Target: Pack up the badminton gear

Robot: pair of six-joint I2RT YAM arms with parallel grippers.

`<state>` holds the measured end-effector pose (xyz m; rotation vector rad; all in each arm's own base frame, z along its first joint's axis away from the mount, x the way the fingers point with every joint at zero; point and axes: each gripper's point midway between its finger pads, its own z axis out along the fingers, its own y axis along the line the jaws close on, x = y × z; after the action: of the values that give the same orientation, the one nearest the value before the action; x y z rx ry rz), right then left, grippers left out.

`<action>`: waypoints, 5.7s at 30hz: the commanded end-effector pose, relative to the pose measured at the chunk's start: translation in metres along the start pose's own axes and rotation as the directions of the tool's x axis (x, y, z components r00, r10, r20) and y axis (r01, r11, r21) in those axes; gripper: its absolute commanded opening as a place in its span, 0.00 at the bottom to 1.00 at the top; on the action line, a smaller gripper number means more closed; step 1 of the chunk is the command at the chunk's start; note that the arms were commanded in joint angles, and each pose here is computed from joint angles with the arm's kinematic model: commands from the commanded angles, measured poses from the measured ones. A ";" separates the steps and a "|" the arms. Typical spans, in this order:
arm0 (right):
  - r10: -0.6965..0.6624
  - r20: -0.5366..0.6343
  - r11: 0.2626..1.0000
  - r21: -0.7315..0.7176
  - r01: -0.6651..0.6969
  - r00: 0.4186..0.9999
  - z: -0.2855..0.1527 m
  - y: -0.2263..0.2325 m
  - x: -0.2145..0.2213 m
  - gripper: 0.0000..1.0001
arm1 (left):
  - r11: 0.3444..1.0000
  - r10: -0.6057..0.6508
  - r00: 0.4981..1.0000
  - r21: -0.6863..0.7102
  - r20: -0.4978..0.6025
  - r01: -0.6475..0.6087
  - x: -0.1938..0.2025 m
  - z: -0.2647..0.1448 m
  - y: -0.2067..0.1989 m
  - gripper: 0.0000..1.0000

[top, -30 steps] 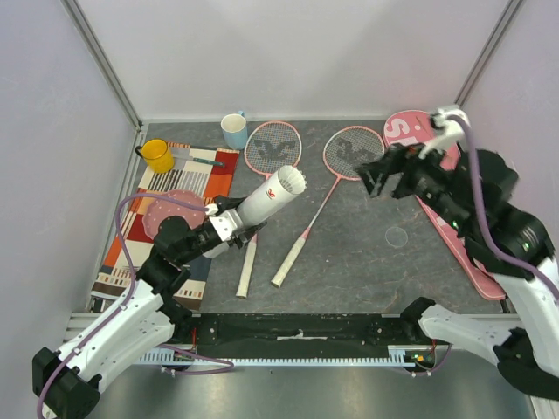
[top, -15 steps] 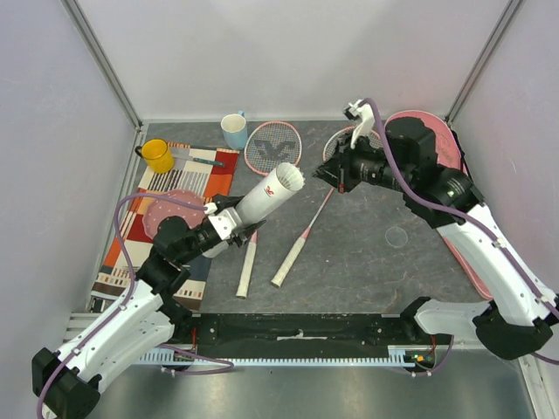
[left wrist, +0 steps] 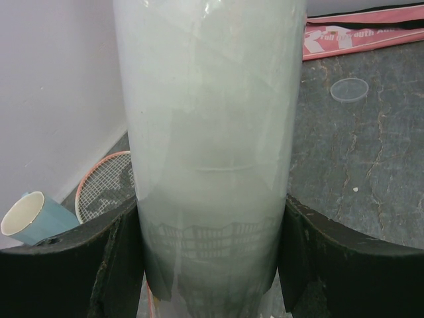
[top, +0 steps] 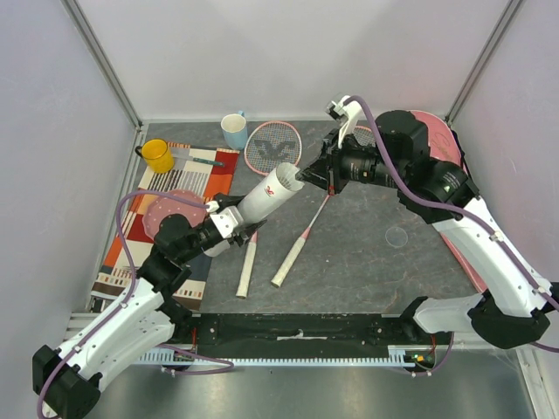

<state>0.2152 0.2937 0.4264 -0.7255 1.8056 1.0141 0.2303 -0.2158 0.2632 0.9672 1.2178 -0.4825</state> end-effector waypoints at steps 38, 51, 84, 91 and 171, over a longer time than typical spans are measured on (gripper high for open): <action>0.063 0.202 0.381 0.900 -0.210 0.977 -0.128 -0.190 0.122 0.83 | 0.999 0.047 0.991 -0.033 0.125 -0.043 -0.047 -0.003 0.012 0.34; 0.643 0.032 0.261 0.930 -0.258 0.766 -0.093 -0.315 0.302 0.55 | 0.998 0.050 0.988 -0.029 0.148 -0.047 -0.053 -0.005 0.010 0.34; 0.338 0.137 0.790 0.496 -0.360 0.931 -0.048 -0.237 0.149 0.00 | 0.999 0.034 0.991 0.005 0.130 -0.035 -0.046 0.000 0.004 0.34; 0.186 0.136 0.976 0.093 -0.199 0.973 -0.058 -0.114 0.045 0.00 | 0.999 0.032 0.993 0.017 0.116 -0.035 -0.042 0.003 0.002 0.34; 0.347 -0.440 0.894 -0.110 -0.433 0.828 0.016 0.013 0.082 0.00 | 0.990 0.118 0.984 0.058 0.132 -0.126 -0.045 -0.005 -0.006 0.33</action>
<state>0.1882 0.3083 0.3829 -0.7496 2.1359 1.3970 0.2129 -0.2188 0.2299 1.0927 1.2978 -0.5273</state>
